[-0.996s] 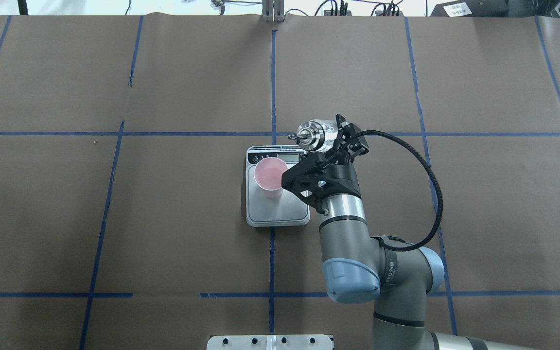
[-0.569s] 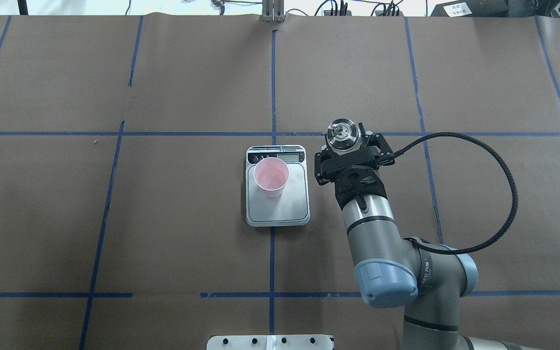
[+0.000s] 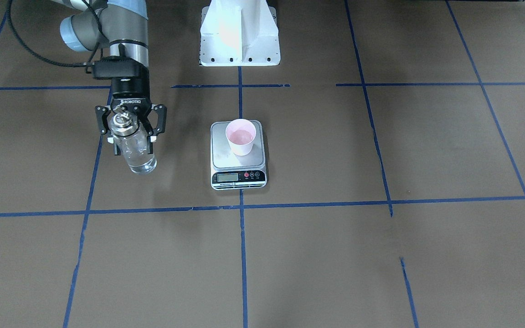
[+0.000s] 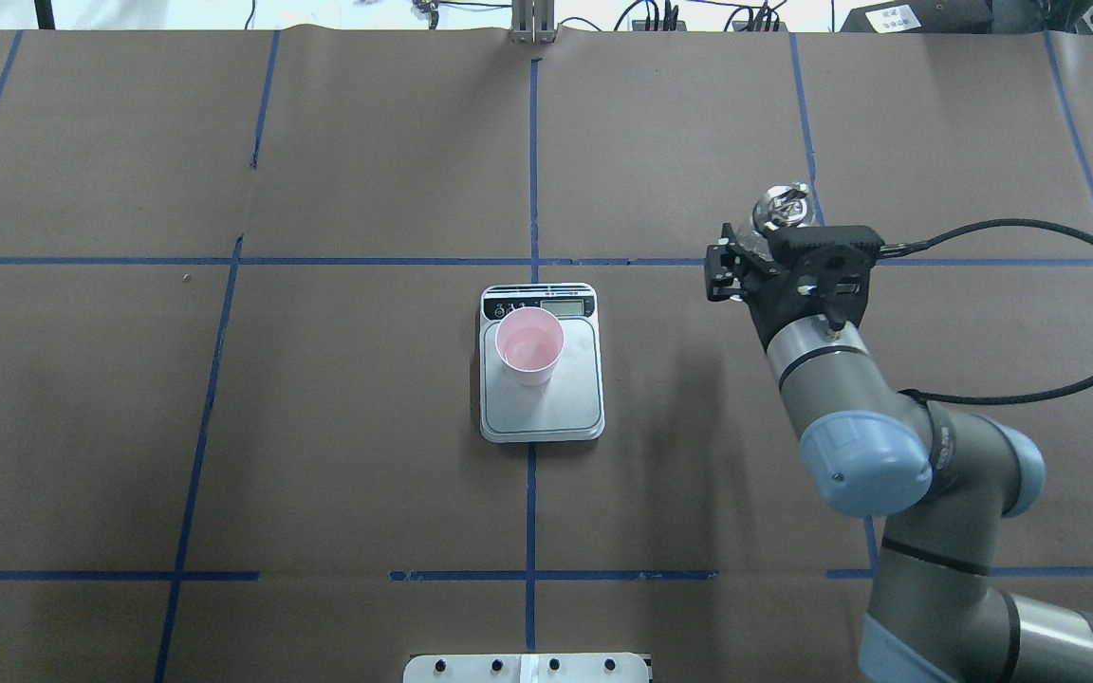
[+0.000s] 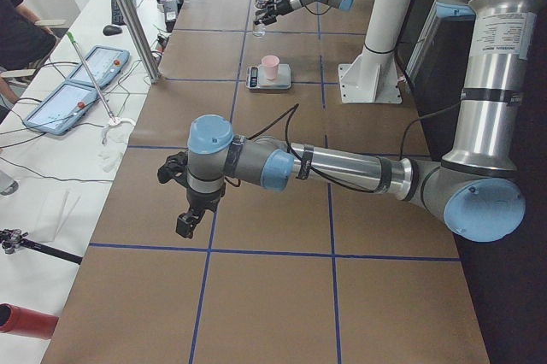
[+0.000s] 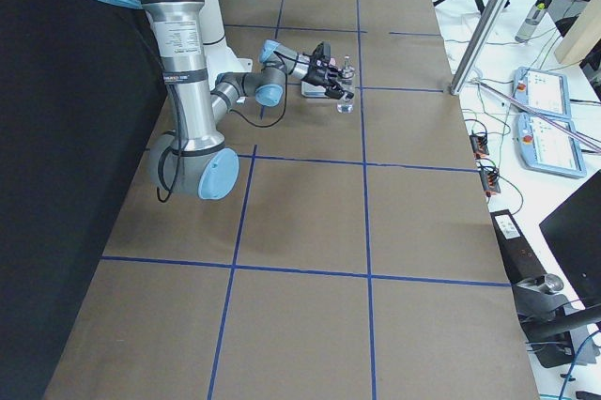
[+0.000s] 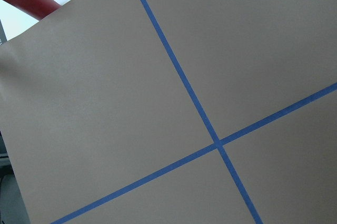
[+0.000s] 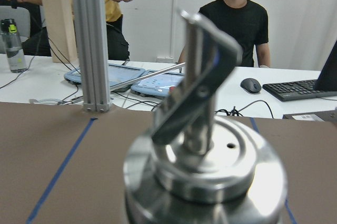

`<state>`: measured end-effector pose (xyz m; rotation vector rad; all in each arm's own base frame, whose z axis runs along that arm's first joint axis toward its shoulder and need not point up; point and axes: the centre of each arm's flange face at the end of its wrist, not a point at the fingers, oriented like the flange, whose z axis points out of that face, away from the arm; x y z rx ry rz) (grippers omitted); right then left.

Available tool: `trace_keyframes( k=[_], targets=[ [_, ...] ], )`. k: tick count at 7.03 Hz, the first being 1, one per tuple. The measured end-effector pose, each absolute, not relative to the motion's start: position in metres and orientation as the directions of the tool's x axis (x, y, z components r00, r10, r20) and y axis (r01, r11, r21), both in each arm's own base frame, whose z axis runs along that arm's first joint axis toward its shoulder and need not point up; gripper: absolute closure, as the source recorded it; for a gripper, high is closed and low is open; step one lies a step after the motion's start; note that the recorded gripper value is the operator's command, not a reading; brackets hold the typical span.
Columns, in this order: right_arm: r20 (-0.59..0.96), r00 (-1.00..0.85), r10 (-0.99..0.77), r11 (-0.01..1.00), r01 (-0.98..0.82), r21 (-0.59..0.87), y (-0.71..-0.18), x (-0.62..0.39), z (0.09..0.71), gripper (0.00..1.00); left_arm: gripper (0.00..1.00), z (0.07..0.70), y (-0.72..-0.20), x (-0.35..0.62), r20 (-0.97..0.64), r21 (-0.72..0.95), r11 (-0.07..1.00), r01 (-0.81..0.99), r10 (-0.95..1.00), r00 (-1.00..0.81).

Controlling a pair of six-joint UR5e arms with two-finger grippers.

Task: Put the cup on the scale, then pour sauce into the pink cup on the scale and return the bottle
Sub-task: 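Carry the bottle back and lower it to its original spot with the right gripper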

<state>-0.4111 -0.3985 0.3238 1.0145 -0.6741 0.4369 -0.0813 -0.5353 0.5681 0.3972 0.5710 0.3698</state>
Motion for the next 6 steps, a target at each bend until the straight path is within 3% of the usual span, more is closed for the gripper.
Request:
trace_keyframes(
  k=[2, 6],
  targets=[
    [0.722, 0.677, 0.143, 0.539, -0.665, 0.517, -0.419, -0.38, 0.372, 1.0, 0.0, 0.559, -0.535, -0.082, -0.434, 0.473, 0.852, -0.224, 0.447, 0.782],
    [0.671, 0.711, 0.208, 0.536, -0.657, 0.53, -0.425, -0.376, 0.413, 1.0, 0.0, 0.55, -0.534, -0.082, -0.424, 0.486, 0.844, -0.225, 0.453, 0.784]
  ],
)
